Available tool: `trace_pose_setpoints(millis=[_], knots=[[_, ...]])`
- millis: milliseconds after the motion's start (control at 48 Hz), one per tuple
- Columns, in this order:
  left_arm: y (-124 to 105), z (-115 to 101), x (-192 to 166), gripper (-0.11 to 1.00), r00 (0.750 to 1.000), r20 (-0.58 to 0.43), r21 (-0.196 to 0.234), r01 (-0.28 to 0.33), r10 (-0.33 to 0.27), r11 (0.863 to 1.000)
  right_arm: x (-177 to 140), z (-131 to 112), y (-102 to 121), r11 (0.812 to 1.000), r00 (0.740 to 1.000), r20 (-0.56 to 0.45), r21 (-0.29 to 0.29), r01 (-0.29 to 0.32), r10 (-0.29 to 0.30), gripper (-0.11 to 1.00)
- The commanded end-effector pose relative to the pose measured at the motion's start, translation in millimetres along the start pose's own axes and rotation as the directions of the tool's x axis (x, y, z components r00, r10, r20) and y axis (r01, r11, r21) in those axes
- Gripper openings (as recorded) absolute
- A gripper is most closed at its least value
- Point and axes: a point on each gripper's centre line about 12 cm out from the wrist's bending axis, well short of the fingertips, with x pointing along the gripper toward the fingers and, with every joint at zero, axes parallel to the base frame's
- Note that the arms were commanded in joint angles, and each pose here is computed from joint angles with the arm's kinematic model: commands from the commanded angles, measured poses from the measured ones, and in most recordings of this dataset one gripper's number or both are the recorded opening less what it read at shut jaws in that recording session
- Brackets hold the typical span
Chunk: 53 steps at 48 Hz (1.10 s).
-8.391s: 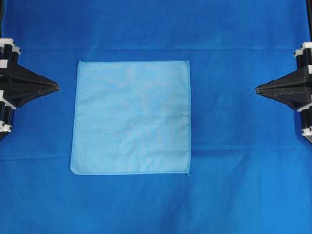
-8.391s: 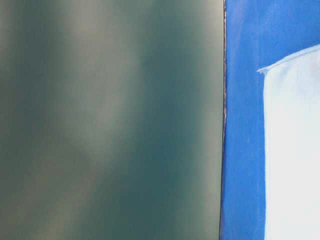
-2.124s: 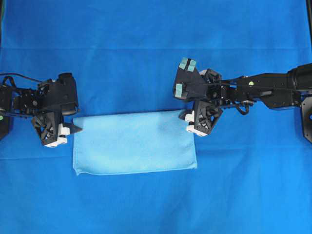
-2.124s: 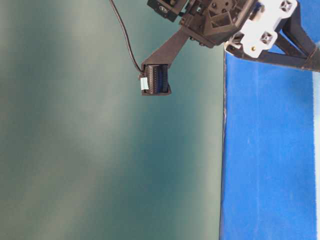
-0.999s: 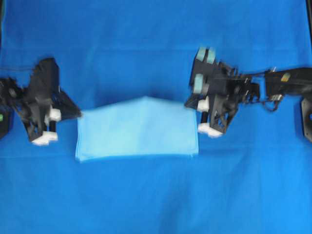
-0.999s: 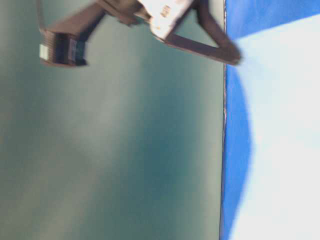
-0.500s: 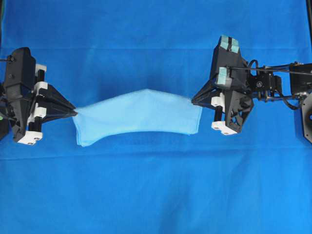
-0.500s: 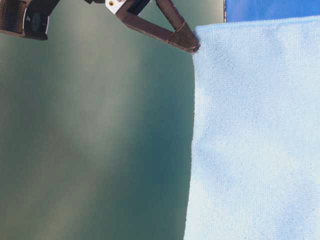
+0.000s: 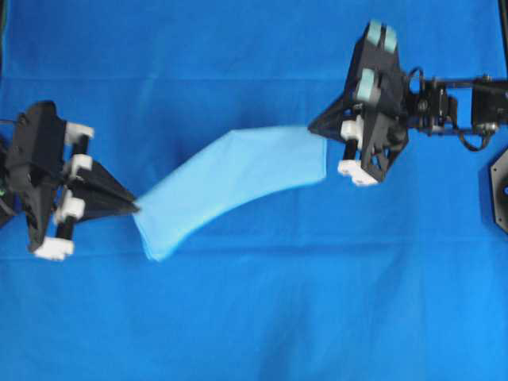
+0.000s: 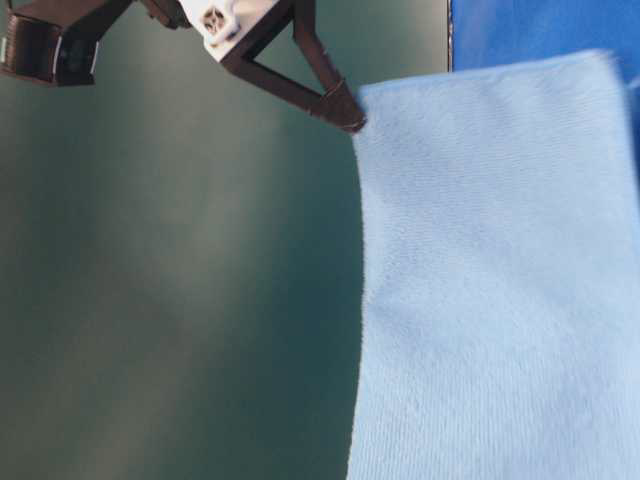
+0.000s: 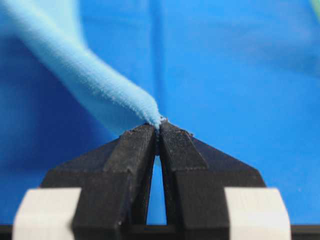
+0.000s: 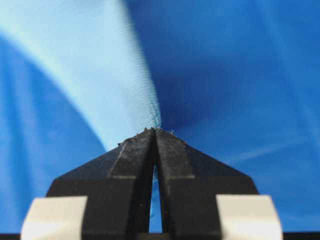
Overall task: Fold the light blue towel.
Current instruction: 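Lift the towel and swing the left gripper under toward the right, then lay the towel down vertically, folding it into a long strip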
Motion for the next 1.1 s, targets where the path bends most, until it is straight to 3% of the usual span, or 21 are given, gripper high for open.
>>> trace_pose_setpoints(millis=[0, 271, 458, 687, 854, 1083], knots=[[-9.6, 16.2, 13.8, 0.02, 0.999, 0.043, 0.028, 0.028, -0.029, 0.999, -3.5, 16.8, -12.6, 1.000, 0.998, 0.051, 0.000, 0.031, -0.031, 0.01], [-34.0, 43.8, 69.1, 0.02, 0.995, 0.060, 0.182, 0.067, -0.079, 0.981, 5.7, 33.9, -49.7, 0.992, 0.989, 0.071, -0.005, 0.128, -0.128, 0.01], [-48.6, 70.0, 104.8, 0.02, 0.991, 0.085, 0.253, 0.075, -0.099, 0.965, 14.2, 49.4, -68.0, 0.984, 0.980, 0.097, -0.034, 0.176, -0.172, 0.01], [-58.8, 93.8, 141.8, 0.02, 0.988, 0.113, 0.298, 0.070, -0.108, 0.952, 25.3, 65.7, -83.2, 0.975, 0.971, 0.123, -0.061, 0.212, -0.203, 0.01], [-59.5, 94.6, 156.0, 0.02, 0.989, 0.102, 0.321, 0.067, -0.105, 0.945, 27.8, 66.5, -86.1, 0.974, 0.970, 0.122, -0.062, 0.217, -0.208, 0.01], [-59.3, 93.1, 157.9, 0.02, 0.990, 0.098, 0.321, 0.067, -0.104, 0.945, 26.1, 63.9, -86.4, 0.974, 0.970, 0.119, -0.061, 0.218, -0.210, 0.01]])
